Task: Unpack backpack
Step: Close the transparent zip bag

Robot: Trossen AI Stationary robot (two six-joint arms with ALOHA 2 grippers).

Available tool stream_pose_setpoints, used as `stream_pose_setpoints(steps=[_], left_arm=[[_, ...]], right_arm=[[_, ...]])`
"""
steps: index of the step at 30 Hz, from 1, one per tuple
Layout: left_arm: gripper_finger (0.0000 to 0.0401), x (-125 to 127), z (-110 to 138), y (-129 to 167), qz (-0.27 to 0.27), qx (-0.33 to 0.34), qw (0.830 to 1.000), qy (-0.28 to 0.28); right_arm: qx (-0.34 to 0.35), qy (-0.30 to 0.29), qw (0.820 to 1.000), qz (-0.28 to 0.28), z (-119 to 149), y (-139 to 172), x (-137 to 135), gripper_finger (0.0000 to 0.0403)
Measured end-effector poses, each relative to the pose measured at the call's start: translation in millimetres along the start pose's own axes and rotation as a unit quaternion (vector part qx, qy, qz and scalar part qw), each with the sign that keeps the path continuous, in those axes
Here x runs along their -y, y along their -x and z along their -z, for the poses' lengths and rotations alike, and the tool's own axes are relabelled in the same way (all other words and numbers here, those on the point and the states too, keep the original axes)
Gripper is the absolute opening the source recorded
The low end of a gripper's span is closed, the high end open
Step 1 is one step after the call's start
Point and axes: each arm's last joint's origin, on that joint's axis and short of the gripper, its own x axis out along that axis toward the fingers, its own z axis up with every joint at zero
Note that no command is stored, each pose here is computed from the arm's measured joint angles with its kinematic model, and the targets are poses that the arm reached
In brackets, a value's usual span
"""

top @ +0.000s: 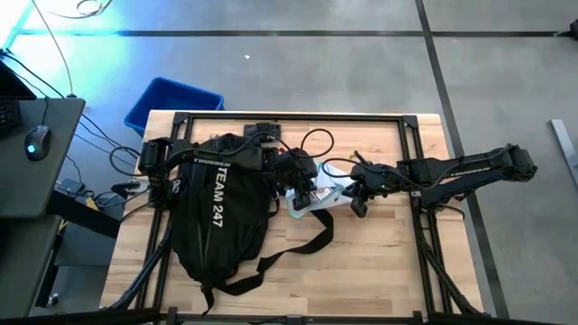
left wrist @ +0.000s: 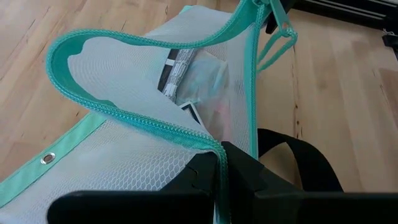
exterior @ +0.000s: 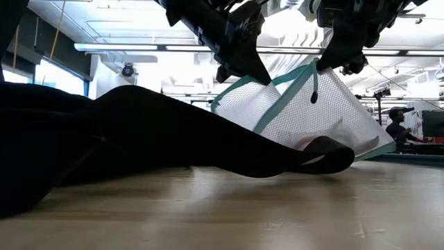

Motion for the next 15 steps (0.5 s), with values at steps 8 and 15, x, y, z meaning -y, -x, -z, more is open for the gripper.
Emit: stream_pose_setpoints(steps=[8,15], left_arm=[[0.0,0,0,0,0.0,0.0,1.0,0.0],[0.0,-1,-12,-1,-0.044,0.074,0.996,0.029]], right_arm=[[-0.008,-0.004,1.0,-0.014,1,0,-1,0.0],[-0.008,-0.004,1.0,-0.013,1,0,-1,0.0]])
